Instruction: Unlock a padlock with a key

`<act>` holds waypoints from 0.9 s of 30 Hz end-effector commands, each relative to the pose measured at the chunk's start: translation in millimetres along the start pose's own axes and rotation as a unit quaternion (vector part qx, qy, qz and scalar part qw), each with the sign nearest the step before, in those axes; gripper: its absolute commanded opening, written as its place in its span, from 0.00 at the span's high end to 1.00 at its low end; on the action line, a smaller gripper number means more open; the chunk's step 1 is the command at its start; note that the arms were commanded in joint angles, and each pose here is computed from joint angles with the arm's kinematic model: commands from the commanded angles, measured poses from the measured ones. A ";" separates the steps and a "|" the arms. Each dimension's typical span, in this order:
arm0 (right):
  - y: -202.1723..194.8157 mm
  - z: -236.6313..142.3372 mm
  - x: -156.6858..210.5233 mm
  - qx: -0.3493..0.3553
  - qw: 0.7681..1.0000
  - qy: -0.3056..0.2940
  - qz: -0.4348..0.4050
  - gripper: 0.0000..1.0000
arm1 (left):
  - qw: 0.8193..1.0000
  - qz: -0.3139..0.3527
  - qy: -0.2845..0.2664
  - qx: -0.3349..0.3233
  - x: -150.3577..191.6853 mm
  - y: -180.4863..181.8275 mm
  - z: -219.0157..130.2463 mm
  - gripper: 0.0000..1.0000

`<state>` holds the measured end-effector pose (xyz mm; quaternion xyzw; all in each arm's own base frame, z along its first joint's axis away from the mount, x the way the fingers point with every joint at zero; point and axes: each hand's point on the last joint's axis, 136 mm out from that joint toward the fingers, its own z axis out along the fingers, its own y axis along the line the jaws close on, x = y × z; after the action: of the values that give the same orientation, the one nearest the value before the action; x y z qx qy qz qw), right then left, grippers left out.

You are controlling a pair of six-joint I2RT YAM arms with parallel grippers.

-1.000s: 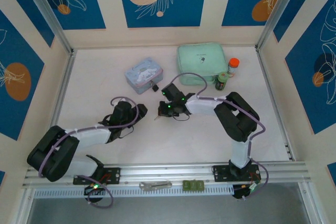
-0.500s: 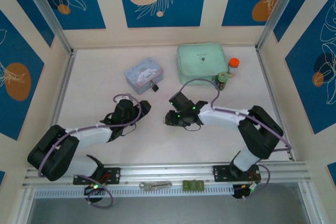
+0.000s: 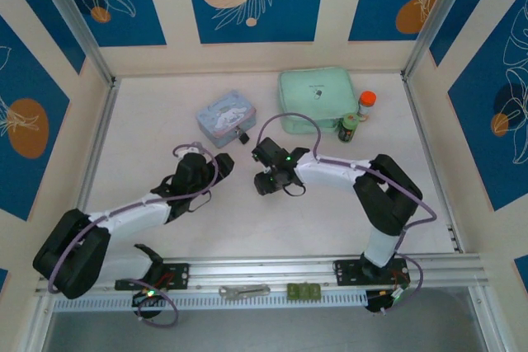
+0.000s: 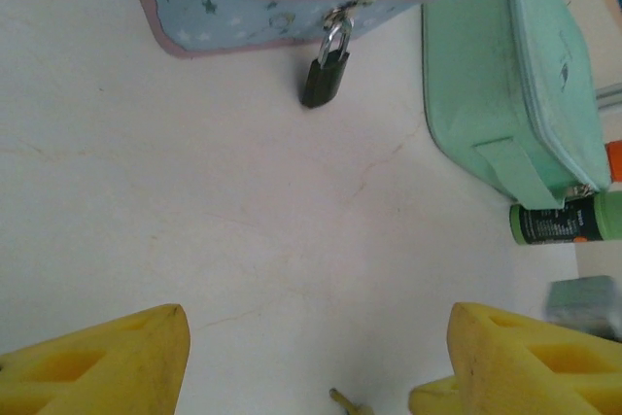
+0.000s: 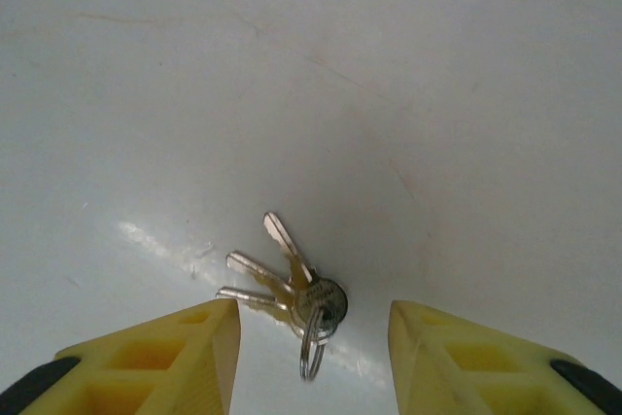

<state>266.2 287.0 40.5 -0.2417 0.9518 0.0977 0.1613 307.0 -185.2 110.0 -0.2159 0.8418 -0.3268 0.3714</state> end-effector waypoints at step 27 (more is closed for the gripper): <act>2.5 8.8 5.7 -0.130 0.987 -0.001 0.092 1.00 | 0.998 0.017 0.023 0.060 4.6 -34.2 7.9 0.31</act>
<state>274.9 287.9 22.3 -0.2011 0.9508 0.1849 0.1459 309.2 -194.9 107.1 -0.1886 0.8515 -0.3272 0.3637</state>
